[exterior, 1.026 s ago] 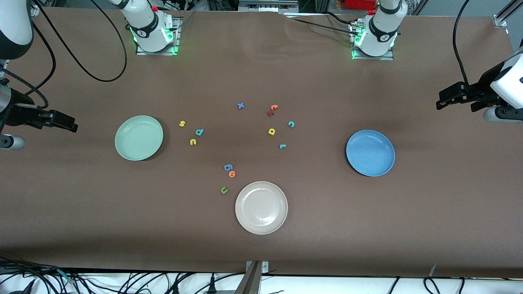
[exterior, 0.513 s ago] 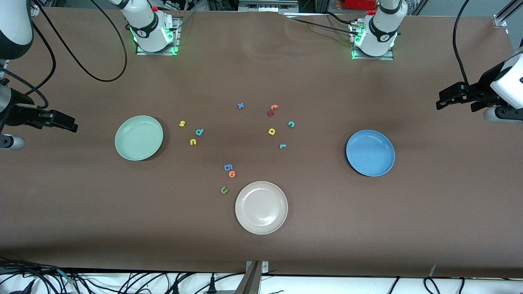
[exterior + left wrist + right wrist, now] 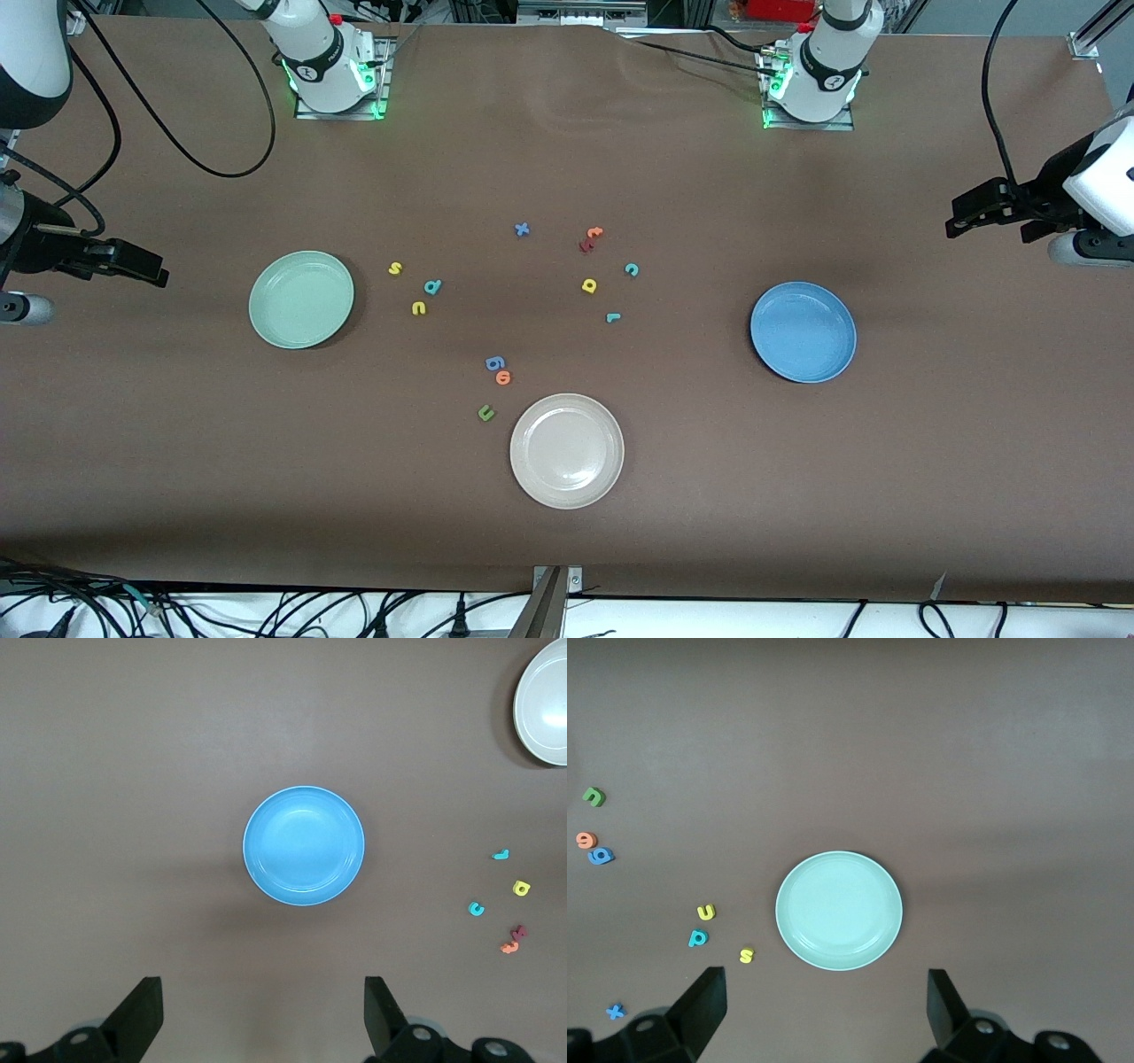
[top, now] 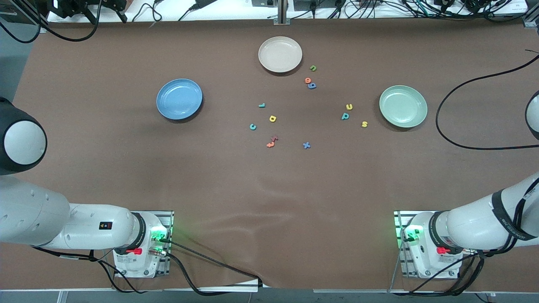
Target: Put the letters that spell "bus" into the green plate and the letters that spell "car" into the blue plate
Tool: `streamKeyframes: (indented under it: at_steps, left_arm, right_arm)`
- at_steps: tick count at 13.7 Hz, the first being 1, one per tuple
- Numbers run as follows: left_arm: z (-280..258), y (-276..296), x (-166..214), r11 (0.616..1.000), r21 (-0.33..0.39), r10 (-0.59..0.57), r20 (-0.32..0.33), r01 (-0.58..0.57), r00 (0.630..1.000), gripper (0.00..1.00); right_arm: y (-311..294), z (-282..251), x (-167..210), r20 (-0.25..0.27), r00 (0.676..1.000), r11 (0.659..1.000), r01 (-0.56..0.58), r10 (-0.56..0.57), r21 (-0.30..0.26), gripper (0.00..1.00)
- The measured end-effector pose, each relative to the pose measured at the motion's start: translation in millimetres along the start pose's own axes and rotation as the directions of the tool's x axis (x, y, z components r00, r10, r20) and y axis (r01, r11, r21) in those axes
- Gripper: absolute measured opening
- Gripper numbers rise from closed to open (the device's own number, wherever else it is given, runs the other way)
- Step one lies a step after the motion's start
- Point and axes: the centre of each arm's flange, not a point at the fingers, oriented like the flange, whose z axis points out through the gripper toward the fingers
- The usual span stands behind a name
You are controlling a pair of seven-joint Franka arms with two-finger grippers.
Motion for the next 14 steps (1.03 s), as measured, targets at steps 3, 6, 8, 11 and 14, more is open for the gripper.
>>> streamKeyframes:
  at_steps: [3,6,8,11,14]
  left_arm:
    - [0.0,0.0,0.0,1.0,0.0,0.0,0.0,0.0,1.0,1.0]
    - [0.0,-0.3,0.0,1.0,0.0,-0.001,0.0,0.001,1.0,1.0]
    - [-0.1,-2.3,0.0,1.0,0.0,-0.004,0.0,0.004,1.0,1.0]
    - [-0.2,-3.5,0.0,1.0,-0.001,-0.006,0.0,0.006,1.0,1.0]
    - [-0.2,-3.5,0.0,1.0,-0.001,-0.006,0.0,0.006,1.0,1.0]
  right_arm:
    - [0.0,0.0,0.0,0.0,1.0,1.0,0.0,0.0,0.0,1.0]
    - [0.0,0.1,0.0,0.0,1.0,1.0,0.0,0.0,0.0,1.0]
    - [0.0,0.1,0.0,0.0,1.0,1.0,0.0,0.0,0.0,1.0]
    - [0.0,0.1,0.1,0.0,1.0,1.0,0.0,0.0,0.0,1.0]
    - [0.0,0.2,0.1,0.0,1.0,1.0,0.0,0.0,0.0,1.0]
